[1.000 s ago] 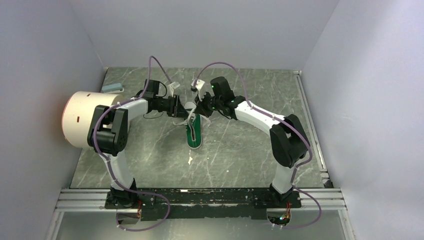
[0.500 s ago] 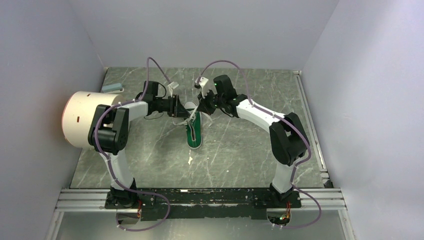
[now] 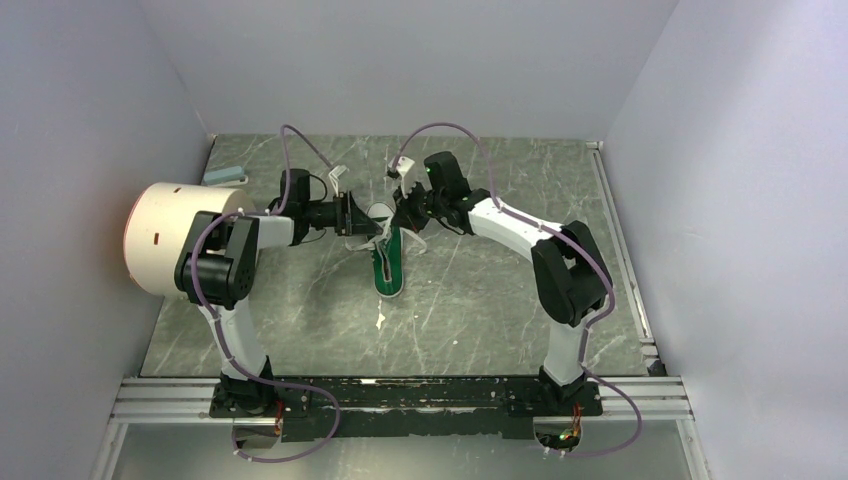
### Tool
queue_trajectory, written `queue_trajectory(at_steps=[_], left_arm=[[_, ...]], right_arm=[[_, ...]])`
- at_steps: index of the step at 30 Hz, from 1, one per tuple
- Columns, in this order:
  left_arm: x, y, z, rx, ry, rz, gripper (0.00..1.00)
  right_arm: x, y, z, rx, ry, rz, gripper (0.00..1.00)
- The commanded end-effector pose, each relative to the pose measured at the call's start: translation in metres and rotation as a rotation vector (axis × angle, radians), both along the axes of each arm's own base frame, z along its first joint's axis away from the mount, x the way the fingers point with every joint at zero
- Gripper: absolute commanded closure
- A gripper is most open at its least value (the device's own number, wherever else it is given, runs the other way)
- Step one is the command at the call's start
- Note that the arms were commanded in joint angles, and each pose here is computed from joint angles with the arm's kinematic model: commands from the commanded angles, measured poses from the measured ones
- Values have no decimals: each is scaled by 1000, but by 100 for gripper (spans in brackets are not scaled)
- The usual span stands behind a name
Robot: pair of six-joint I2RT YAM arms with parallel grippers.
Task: Tie the shoes
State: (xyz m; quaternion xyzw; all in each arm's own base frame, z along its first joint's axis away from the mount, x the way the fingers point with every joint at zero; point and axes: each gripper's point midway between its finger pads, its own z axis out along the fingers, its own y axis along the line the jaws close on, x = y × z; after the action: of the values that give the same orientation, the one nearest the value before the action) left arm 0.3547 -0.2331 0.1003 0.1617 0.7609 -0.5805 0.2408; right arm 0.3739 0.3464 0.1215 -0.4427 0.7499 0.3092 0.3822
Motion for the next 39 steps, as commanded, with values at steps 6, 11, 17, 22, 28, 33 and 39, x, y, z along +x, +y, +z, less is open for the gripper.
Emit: queue_trajectory(at_steps=[6, 11, 17, 22, 28, 33, 39], left_arm=[[5, -4, 22, -60, -82, -18, 29], [3, -4, 18, -56, -75, -27, 30], [-4, -5, -5, 38, -43, -66, 37], [-1, -6, -7, 44, -39, -65, 54], [3, -5, -9, 63, -34, -67, 77], [4, -5, -9, 68, -19, -61, 82], [4, -5, -10, 76, -5, -46, 83]], right_arm=[[10, 3, 14, 27, -37, -12, 100], [10, 4, 18, 33, -42, -16, 100], [11, 5, 20, 44, -44, -18, 100], [11, 3, 20, 41, -45, -31, 100], [21, -24, 17, -53, 28, -248, 63], [13, -76, -2, -173, 294, -538, 50], [-13, -104, -36, -162, 526, -625, 48]])
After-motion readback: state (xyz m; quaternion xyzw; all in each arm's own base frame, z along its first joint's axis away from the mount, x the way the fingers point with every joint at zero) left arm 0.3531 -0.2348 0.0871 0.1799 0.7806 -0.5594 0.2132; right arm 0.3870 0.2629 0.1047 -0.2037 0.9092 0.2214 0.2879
